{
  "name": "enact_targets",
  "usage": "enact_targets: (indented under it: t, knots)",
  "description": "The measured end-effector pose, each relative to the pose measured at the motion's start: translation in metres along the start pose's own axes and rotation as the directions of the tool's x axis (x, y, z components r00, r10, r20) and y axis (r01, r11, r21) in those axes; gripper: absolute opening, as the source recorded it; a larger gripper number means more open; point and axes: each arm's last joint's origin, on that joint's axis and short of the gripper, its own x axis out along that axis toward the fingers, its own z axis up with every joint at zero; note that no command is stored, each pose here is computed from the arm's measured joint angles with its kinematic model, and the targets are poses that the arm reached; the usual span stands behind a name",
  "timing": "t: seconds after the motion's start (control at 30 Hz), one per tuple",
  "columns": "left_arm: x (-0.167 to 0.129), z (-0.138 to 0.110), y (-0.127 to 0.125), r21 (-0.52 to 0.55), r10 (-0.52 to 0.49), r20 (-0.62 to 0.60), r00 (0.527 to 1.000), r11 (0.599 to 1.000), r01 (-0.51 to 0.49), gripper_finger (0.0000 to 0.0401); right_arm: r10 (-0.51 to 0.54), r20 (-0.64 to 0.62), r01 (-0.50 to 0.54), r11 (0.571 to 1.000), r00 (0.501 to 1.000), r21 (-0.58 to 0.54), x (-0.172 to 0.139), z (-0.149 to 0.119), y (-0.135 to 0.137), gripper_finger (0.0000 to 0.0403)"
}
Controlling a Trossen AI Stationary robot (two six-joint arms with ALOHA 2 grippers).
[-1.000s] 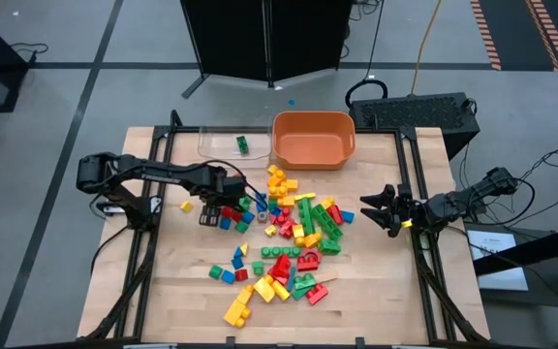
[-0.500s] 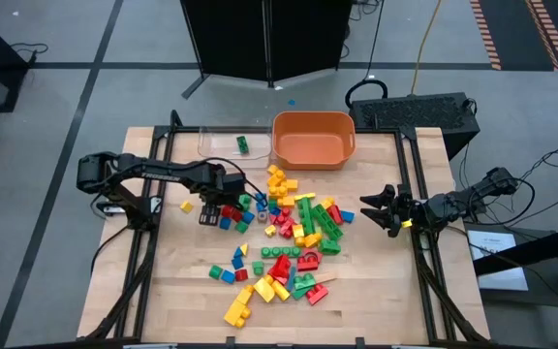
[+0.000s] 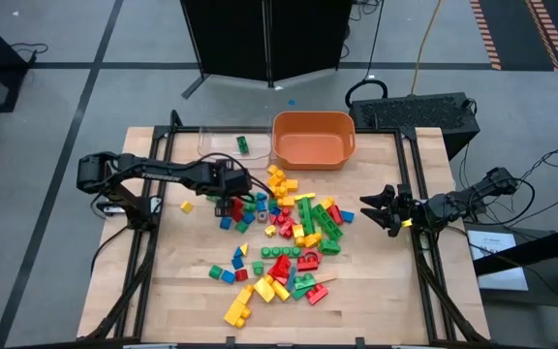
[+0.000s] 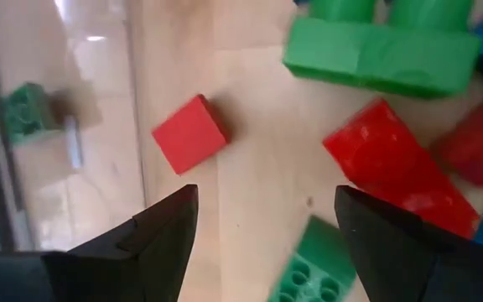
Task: Sort blocks by size
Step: Put the small green game piece into the transparent bin
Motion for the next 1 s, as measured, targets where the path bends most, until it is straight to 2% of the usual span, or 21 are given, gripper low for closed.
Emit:
enact_targets:
  t: [0.07, 0.23, 0.4, 0.47, 0.53, 0.6, 0.73, 0.9, 1.0]
  knots:
    - [0.000, 0.000, 0.000, -0.056, 0.000, -0.002, 1.000, 0.998, 0.000, 0.0283, 0.000, 0.000, 0.000, 1.000, 1.000, -0.001, 0.000, 0.000, 0.000, 0.0260]
    - [0.000, 0.000, 0.001, -0.112, 0.019, -0.005, 1.000, 0.994, -0.019, 0.0283, -0.001, -0.002, 0.001, 1.000, 1.000, -0.003, 0.000, 0.000, 0.000, 0.0260]
    - [0.000, 0.005, 0.002, -0.032, 0.032, 0.048, 0.998, 0.999, -0.031, 0.0283, -0.003, -0.003, 0.003, 1.000, 1.000, -0.019, 0.000, 0.000, 0.000, 0.0260]
    - [-0.001, 0.009, 0.003, -0.057, 0.043, 0.088, 0.995, 0.998, -0.038, 0.0283, -0.002, -0.003, 0.002, 1.000, 1.000, -0.019, 0.000, 0.000, 0.000, 0.0260]
    - [-0.002, 0.008, 0.003, -0.116, 0.030, 0.068, 0.997, 0.993, -0.022, 0.0283, -0.002, -0.003, 0.002, 1.000, 1.000, -0.020, 0.000, 0.000, 0.000, 0.0260]
    - [-0.001, 0.003, 0.004, -0.158, 0.001, 0.024, 1.000, 0.987, 0.003, 0.0283, -0.003, -0.003, 0.003, 1.000, 1.000, -0.019, 0.000, 0.000, 0.000, 0.0260]
    - [-0.001, -0.008, 0.004, -0.209, -0.154, -0.039, 0.987, 0.968, 0.143, 0.0283, -0.003, -0.004, 0.003, 1.000, 1.000, -0.019, 0.000, 0.000, 0.000, 0.0260]
    - [-0.019, -0.020, 0.008, -0.141, -0.230, -0.105, 0.967, 0.966, 0.215, 0.0283, -0.003, -0.004, 0.003, 1.000, 1.000, -0.023, 0.000, 0.000, 0.000, 0.0260]
    - [-0.036, -0.025, 0.014, -0.071, -0.227, -0.068, 0.972, 0.972, 0.222, 0.0283, -0.003, -0.004, 0.003, 0.999, 1.000, -0.032, 0.000, -0.001, 0.000, 0.0260]
